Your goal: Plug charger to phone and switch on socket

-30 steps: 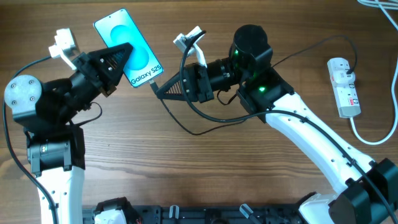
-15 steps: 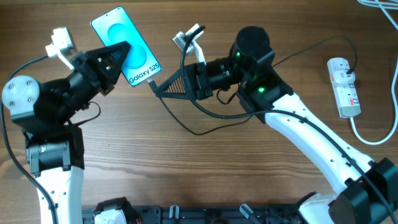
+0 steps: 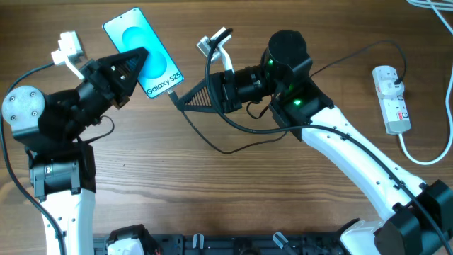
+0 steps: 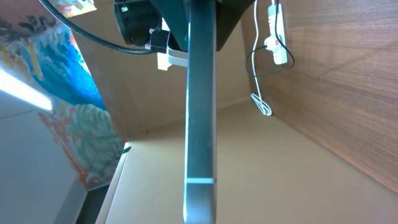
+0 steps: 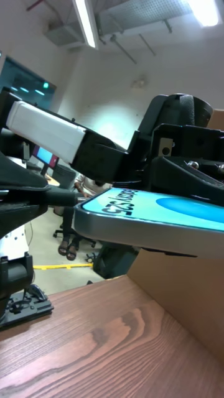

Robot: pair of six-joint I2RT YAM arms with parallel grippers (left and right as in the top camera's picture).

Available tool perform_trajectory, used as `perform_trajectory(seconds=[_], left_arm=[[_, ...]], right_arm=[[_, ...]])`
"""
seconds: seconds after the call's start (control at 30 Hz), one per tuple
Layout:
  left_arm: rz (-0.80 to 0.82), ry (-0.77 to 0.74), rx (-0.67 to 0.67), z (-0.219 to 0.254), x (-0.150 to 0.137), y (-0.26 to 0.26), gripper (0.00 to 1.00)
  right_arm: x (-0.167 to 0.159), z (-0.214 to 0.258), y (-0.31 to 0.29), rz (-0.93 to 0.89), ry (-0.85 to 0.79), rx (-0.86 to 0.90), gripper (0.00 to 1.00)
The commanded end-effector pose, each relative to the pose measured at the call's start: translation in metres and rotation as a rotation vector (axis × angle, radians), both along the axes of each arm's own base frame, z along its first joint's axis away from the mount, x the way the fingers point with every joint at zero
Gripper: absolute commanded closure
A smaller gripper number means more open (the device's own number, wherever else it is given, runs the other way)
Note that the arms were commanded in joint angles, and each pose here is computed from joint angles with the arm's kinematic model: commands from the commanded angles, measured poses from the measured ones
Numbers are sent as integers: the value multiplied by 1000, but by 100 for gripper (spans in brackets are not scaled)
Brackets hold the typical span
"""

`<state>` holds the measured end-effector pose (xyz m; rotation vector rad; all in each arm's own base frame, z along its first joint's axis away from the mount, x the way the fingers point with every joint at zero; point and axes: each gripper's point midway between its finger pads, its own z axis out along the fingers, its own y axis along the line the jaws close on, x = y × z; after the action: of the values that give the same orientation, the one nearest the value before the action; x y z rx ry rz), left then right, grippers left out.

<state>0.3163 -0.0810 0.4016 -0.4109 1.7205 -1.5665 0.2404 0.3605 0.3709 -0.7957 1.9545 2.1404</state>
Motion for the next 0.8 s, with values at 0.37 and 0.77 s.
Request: perform_trajectory(seconds=[0.37, 0.77], left_arm=[[-83, 55, -45, 2, -12, -12, 96], [-66, 73, -65, 2, -10, -10, 96]], right_arm=[[16, 10, 2, -107, -212, 71, 95], [15, 5, 2, -99, -208, 55, 96]])
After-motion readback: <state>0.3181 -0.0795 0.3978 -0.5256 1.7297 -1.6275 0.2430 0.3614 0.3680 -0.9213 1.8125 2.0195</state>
